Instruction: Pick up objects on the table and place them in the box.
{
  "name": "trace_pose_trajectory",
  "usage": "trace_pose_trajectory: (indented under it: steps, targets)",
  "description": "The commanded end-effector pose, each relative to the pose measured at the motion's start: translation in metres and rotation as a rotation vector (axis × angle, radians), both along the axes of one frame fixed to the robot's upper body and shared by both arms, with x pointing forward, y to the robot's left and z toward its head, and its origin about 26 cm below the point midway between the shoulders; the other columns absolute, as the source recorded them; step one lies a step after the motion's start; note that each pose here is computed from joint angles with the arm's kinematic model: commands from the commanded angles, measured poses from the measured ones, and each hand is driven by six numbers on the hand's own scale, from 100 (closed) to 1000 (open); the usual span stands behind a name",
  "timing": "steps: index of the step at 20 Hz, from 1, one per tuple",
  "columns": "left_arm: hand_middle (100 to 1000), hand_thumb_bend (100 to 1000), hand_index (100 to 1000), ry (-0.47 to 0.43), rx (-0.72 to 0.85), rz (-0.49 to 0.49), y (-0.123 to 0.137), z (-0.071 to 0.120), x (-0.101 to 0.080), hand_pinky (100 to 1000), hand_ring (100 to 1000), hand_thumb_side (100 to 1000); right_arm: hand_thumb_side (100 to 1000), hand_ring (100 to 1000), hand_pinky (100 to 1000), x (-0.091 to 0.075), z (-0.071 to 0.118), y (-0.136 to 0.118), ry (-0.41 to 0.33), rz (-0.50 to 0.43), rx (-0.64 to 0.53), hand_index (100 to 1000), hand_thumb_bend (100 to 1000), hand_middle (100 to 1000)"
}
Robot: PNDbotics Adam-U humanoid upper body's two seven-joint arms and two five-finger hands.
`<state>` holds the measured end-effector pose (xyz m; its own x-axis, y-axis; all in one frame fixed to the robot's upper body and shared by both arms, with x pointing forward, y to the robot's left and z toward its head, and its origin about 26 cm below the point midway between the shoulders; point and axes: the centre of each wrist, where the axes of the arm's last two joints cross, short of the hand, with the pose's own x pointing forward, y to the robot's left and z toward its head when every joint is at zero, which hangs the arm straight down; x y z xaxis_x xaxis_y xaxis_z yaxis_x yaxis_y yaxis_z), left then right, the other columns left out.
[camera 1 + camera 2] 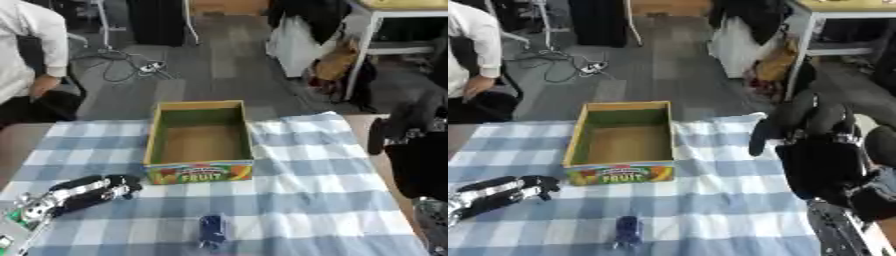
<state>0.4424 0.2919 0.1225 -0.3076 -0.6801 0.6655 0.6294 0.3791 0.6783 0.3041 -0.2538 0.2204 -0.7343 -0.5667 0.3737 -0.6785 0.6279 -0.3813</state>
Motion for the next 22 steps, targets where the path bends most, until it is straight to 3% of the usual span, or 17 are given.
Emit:
trace_pose_trajectory:
  steps: [1,13,19,22]
  targets:
    - [1000,254,902,-0.017,-0.013,-0.028,-0.003,0.012,0.004,1000,844,995,785,639,523,-0.001,0.008,0.000,-0.403,0.029,-0.075,691,100,656]
    - [1000,287,905,-0.035,-0.012,-0.082,-0.019,0.007,0.010,1000,850,975,788,639,524,-0.001,0.009,0.003,-0.412,0.039,-0.082,691,100,657]
    - [1000,297,913,-0.124,0.042,-0.113,-0.035,0.009,0.014,1000,861,950,790,639,524,-0.001,0.008,0.004,-0.424,0.049,-0.092,691,100,657]
    - [1000,317,928,-0.247,0.093,-0.159,-0.048,0.021,0.015,964,865,901,790,639,524,-0.001,0.008,0.005,-0.426,0.054,-0.094,691,100,657]
